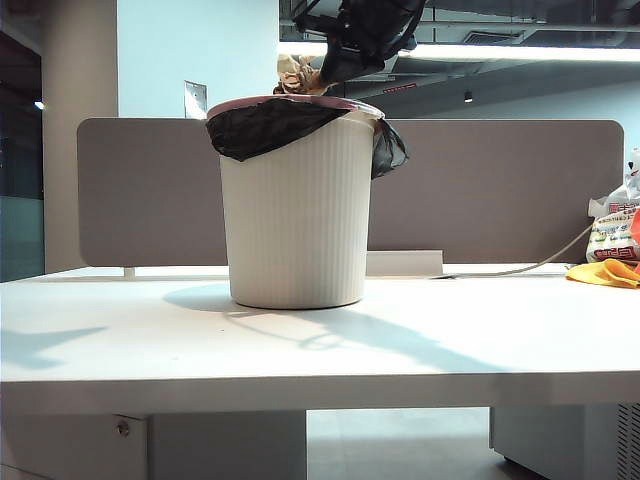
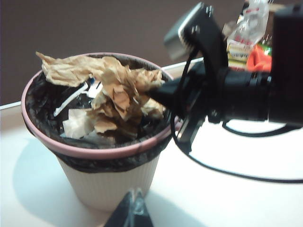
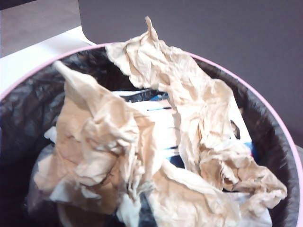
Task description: Pick up all the trash on the table and put it in the trash can.
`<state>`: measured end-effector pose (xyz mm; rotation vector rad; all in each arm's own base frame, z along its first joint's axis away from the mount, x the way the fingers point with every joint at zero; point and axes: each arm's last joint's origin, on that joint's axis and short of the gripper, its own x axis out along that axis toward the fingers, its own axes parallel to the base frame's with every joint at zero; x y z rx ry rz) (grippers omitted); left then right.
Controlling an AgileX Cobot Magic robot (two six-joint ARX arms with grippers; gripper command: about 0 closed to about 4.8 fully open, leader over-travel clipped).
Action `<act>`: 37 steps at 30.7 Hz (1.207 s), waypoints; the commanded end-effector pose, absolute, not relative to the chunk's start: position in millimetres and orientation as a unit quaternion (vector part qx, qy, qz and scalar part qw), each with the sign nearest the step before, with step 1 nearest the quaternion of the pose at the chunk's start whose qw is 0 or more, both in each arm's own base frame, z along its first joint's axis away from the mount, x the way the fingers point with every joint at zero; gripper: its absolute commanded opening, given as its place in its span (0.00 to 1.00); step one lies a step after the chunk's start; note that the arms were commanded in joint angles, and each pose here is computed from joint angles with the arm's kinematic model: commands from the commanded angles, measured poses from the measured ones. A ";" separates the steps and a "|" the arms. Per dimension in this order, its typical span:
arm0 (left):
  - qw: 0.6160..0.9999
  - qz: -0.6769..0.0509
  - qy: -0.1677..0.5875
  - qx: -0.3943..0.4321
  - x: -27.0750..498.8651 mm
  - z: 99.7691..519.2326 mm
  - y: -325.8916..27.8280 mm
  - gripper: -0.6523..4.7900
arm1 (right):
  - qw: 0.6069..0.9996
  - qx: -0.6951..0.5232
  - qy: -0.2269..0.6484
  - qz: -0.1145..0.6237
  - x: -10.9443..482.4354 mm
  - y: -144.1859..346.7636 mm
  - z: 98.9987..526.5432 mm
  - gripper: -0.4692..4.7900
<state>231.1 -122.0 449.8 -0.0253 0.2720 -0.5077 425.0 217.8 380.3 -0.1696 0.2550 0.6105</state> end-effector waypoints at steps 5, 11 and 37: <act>0.958 -0.254 0.133 -0.009 229.2 451.6 -121.5 0.11 | 0.945 -0.081 0.100 0.300 420.7 216.7 392.7 0.52; 0.957 -0.254 0.139 -0.008 227.6 451.1 -120.7 0.11 | 0.945 -0.083 0.103 0.300 415.1 213.8 399.1 1.00; 0.960 -0.255 0.118 -0.012 107.8 461.1 -57.9 0.11 | 0.950 -0.081 0.082 0.291 224.6 118.0 517.5 0.08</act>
